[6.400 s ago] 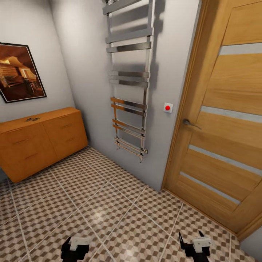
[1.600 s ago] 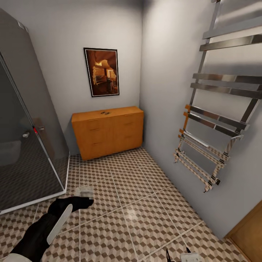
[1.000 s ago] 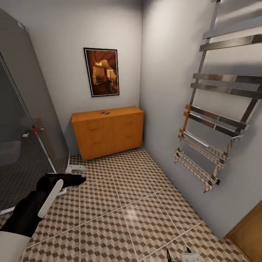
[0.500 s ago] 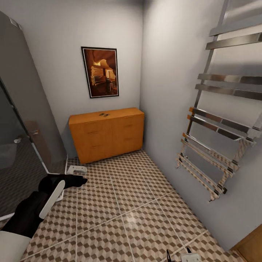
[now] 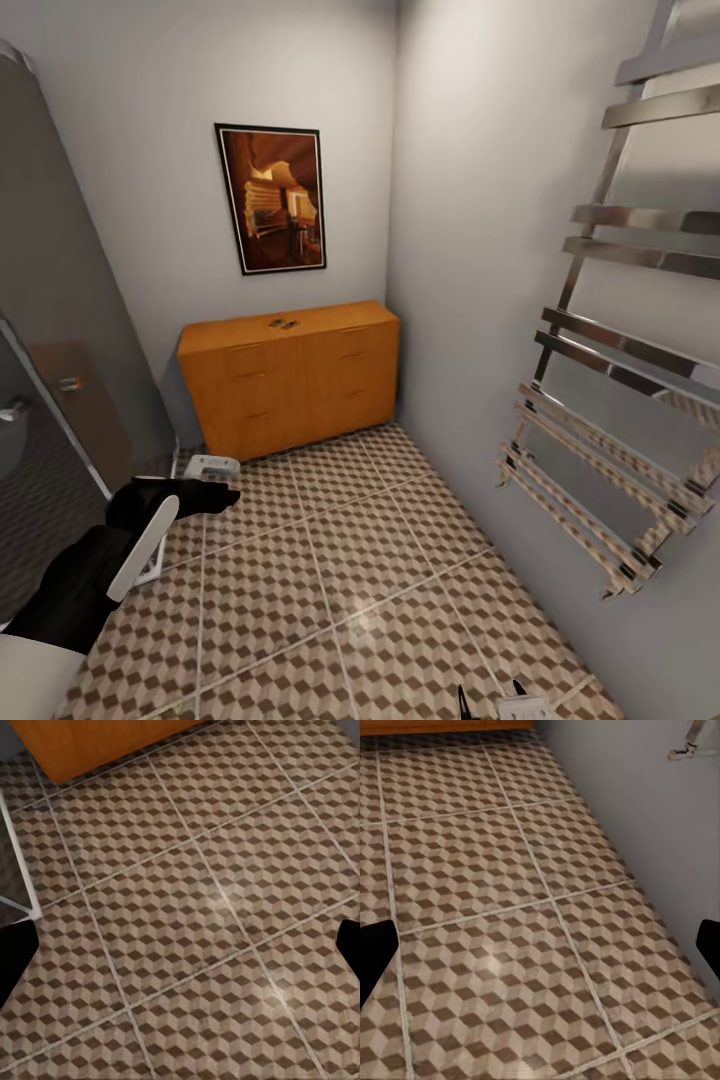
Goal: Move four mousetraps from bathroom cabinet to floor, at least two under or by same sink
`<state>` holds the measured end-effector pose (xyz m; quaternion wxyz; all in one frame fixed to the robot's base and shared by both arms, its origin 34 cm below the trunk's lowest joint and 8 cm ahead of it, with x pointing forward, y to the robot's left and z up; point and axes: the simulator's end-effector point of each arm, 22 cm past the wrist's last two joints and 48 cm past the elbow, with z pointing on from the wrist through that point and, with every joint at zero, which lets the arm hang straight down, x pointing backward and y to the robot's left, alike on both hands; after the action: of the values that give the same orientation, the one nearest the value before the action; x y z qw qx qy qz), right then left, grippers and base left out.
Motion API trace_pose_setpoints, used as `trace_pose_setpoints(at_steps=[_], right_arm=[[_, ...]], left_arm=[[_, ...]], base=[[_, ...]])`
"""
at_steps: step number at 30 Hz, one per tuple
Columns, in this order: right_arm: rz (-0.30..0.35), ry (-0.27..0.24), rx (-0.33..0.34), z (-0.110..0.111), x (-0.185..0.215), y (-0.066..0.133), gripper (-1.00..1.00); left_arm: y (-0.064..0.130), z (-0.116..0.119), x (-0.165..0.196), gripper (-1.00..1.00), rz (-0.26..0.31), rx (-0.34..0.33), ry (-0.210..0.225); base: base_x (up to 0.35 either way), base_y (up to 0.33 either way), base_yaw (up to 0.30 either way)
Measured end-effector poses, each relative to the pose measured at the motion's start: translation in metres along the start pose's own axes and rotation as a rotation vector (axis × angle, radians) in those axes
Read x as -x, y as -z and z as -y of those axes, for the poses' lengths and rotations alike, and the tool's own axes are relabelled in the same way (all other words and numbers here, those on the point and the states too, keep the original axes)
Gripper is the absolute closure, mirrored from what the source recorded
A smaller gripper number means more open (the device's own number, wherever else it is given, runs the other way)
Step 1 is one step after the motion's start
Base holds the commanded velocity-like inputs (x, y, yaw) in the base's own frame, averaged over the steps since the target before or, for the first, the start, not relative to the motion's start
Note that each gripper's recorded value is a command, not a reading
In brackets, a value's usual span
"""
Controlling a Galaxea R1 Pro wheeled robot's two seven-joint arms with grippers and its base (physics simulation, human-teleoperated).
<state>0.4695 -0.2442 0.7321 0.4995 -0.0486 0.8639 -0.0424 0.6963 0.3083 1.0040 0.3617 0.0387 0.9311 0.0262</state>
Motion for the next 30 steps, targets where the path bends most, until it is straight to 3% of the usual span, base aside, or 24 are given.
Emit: trace_pose_setpoints(at_steps=[18,22,26,30], right_arm=[[-0.016,-0.002,-0.002,-0.002,-0.003,0.0,-1.0],[-0.086,0.011,0.0,-0.004,-0.019,0.001,-1.0],[-0.2,0.033,0.001,-0.004,-0.044,0.005,-1.0],[-0.226,0.038,0.002,-0.004,-0.049,0.006,-1.0]], left_arm=[[0.0,0.0,0.0,-1.0,0.0,0.0,0.0],[0.0,0.0,0.0,-1.0,-0.001,0.001,0.0],[-0.001,0.0,-0.001,-1.0,-0.002,0.001,-0.001],[-0.001,0.001,-0.001,-1.0,-0.003,-0.001,-0.003]], base=[[0.331,0.093,0.141],[0.33,0.069,0.011],[0.332,0.02,0.002],[0.336,0.004,0.0]])
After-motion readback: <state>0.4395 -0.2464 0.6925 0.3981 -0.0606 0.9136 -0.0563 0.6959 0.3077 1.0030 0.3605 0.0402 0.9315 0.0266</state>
